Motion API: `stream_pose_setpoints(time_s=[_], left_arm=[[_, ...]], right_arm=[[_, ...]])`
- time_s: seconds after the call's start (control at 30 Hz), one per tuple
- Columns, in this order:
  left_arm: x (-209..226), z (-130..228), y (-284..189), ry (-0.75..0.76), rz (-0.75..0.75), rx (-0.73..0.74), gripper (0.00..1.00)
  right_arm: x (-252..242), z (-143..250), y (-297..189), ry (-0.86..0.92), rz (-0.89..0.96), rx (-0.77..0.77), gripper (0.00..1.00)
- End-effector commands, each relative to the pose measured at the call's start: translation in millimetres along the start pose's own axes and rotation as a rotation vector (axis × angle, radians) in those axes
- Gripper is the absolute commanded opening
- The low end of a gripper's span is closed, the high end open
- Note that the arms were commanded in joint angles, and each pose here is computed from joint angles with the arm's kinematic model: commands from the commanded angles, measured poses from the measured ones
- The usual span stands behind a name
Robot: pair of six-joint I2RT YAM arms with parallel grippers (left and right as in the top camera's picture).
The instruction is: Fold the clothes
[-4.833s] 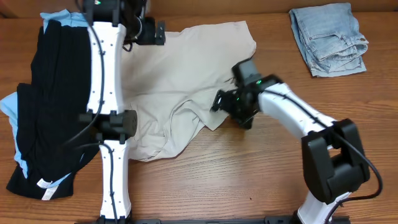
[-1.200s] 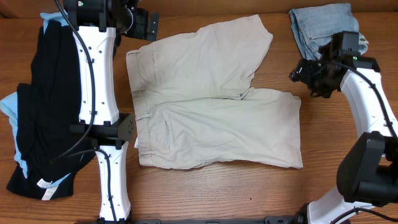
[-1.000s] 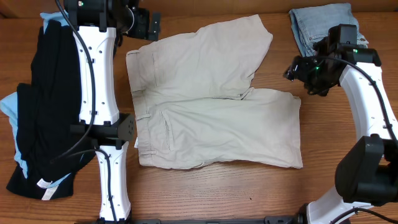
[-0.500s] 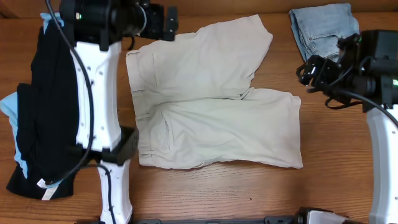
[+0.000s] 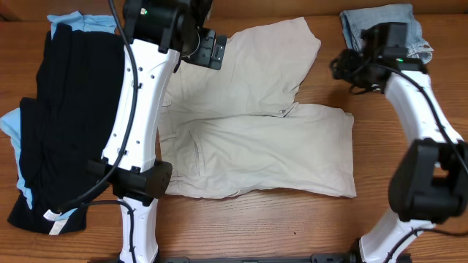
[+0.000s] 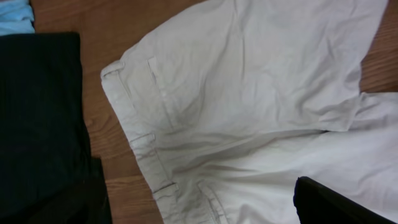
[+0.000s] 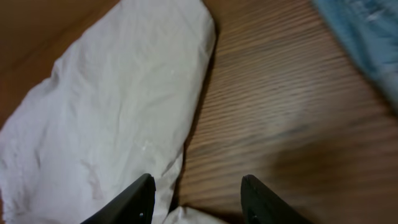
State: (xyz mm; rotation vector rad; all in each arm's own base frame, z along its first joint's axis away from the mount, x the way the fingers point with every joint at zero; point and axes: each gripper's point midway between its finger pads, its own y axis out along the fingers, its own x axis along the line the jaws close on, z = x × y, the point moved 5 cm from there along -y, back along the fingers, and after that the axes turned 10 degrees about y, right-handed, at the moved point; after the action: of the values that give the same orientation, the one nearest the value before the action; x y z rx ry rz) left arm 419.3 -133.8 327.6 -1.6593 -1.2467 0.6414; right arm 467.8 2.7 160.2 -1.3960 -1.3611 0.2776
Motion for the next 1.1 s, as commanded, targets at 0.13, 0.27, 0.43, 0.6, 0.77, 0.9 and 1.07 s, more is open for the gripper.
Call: stream_pose_setpoints(time_s=[0.13, 0.27, 0.43, 0.6, 0.77, 0.9, 1.07], left_arm=[[1.8, 7.5, 24.0, -0.011, -0.028, 0.074, 1.00], [1.6, 9.2, 26.4, -0.010, -0.027, 0.086, 1.00], [1.6, 9.2, 26.4, -0.009, -0.028, 0.086, 1.00], [1.6, 9.2, 26.4, -0.009, -0.027, 0.086, 1.00], [1.6, 9.2, 26.4, -0.009, -0.027, 0.086, 1.00], [1.6, 9.2, 26.4, -0.009, -0.027, 0.086, 1.00], [1.6, 9.1, 26.4, -0.009, -0.027, 0.085, 1.00]], right_arm=[[33.0, 40.0, 60.8, -0.108, 0.009, 0.067, 0.49], [32.2, 56.0, 82.9, -0.096, 0.082, 0.076, 0.47], [24.4, 66.7, 98.7, -0.065, 0.126, 0.099, 0.39], [15.5, 73.0, 107.0, -0.049, 0.155, 0.121, 0.38], [9.2, 79.3, 113.5, -0.029, 0.174, 0.145, 0.36], [7.7, 81.9, 116.5, -0.025, 0.173, 0.157, 0.31], [8.4, 86.6, 119.9, -0.013, 0.161, 0.178, 0.12]])
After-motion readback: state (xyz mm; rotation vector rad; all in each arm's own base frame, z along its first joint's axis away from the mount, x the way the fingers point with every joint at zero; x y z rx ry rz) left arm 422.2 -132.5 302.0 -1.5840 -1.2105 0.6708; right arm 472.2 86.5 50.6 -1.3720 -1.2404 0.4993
